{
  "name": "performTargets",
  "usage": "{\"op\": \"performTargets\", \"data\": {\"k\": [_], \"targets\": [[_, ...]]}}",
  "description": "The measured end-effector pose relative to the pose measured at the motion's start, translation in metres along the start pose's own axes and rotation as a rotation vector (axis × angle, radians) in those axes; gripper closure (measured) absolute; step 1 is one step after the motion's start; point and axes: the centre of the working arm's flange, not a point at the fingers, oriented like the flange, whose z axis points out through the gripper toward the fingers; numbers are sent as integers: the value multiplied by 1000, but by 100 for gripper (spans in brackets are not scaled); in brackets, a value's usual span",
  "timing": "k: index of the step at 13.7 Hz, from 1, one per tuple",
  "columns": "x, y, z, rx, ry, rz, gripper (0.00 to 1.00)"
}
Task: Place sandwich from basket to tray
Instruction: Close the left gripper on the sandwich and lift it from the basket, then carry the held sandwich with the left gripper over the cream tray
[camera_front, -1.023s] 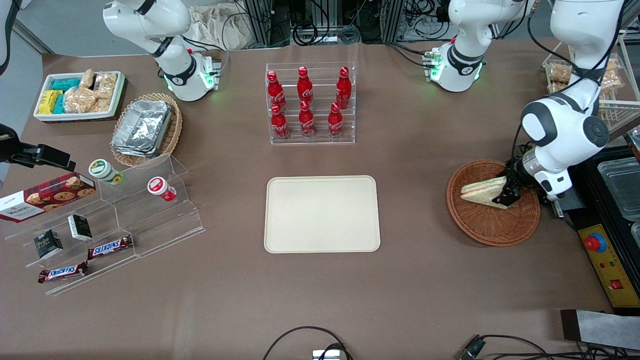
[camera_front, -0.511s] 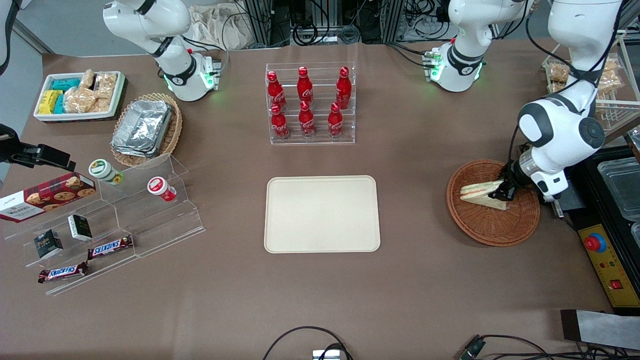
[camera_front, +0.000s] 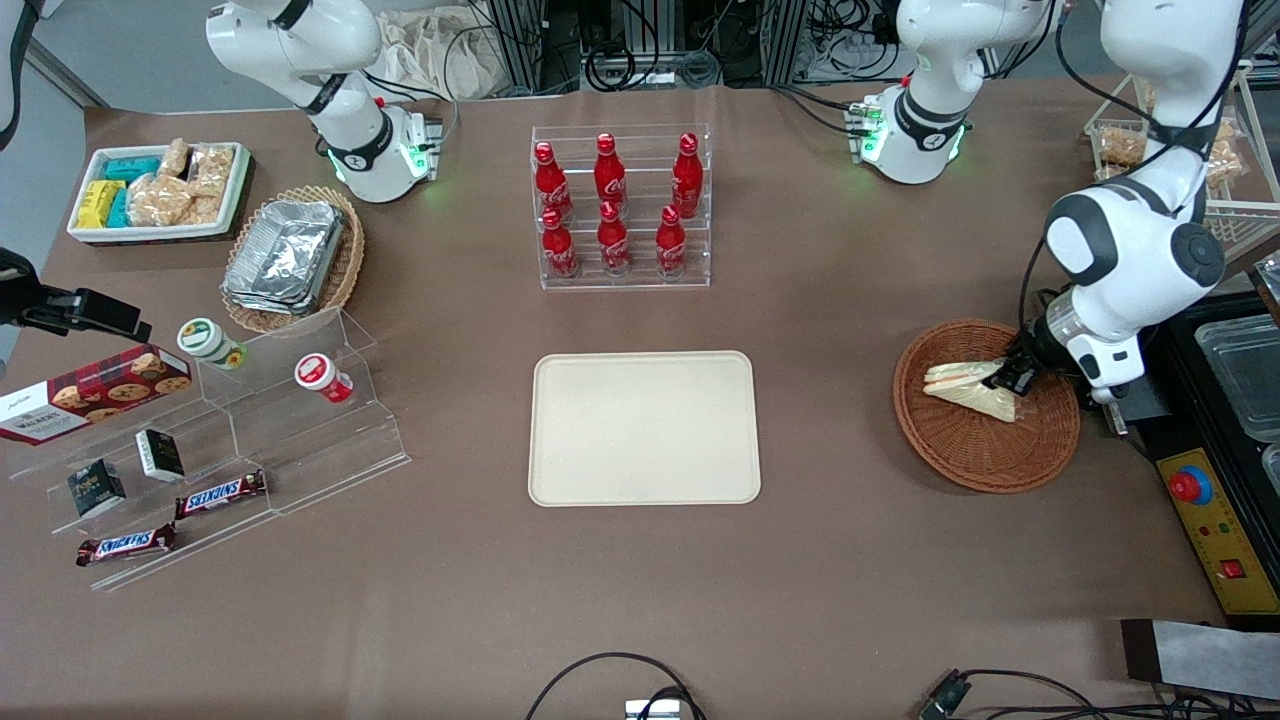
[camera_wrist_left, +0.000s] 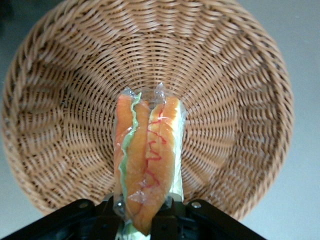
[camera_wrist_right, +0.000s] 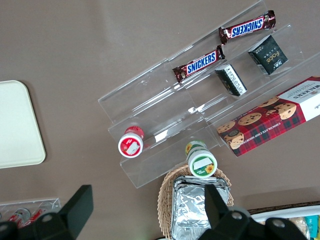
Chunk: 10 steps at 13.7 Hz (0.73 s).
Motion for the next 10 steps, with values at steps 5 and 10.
{"op": "performTargets", "data": {"k": [5, 10], "targets": [[-29, 28, -60, 69, 10, 206, 84], [-86, 95, -113, 83, 36, 438, 84]]}}
